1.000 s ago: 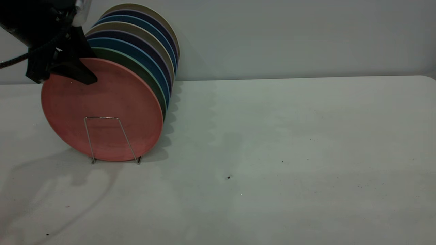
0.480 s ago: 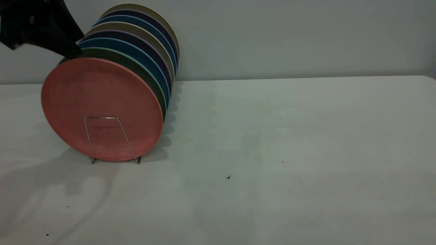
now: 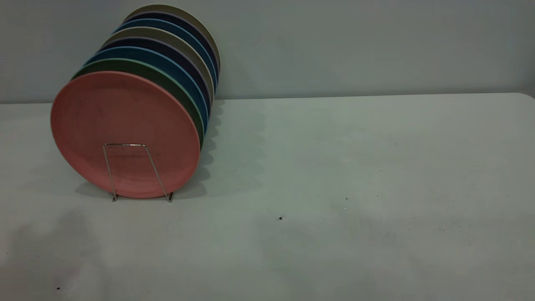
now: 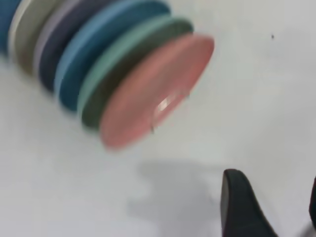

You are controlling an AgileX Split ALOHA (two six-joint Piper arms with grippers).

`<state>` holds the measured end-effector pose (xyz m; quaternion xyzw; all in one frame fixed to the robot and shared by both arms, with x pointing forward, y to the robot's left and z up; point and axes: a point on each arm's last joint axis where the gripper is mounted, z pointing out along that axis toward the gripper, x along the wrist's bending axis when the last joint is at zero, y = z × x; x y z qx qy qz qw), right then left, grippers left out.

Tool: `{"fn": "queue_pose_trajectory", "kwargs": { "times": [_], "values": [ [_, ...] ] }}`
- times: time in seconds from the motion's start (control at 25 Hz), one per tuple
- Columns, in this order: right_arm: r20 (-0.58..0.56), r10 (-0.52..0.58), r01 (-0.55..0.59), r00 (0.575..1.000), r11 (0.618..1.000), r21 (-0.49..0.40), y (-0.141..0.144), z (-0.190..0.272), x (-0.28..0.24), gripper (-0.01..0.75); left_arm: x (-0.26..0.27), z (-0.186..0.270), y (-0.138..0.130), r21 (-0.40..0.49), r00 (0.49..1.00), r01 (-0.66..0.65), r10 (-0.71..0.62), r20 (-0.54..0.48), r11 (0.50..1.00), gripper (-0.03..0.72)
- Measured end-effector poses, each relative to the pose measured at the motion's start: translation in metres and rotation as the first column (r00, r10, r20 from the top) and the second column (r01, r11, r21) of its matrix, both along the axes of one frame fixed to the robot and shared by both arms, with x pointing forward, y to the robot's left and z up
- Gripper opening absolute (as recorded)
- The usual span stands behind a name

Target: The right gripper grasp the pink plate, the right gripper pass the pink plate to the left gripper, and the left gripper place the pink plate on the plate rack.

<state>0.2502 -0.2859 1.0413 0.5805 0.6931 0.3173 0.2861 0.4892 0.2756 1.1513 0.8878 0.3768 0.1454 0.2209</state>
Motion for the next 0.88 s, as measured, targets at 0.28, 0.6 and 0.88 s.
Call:
{"fn": "queue_pose_trajectory", "kwargs": {
  "times": [0.28,0.6,0.88],
  "values": [
    [0.083,-0.065,0.064,0.994,0.998,0.016,-0.003,0.0,-0.012,0.243,-0.081,0.052,0.009,-0.054,0.958,-0.254,0.259,0.125,0.966,0.374],
    [0.133,-0.03,0.026,0.991,0.999,0.034,-0.003,0.0,-0.021,0.243,-0.155,0.046,0.016,-0.132,0.883,-0.405,0.424,0.2,0.905,0.374],
    [0.131,0.063,-0.069,0.989,0.997,0.044,-0.005,0.0,-0.022,0.243,-0.213,-0.035,0.017,-0.151,0.864,-0.468,0.486,0.128,0.871,0.374]
  ]
}}
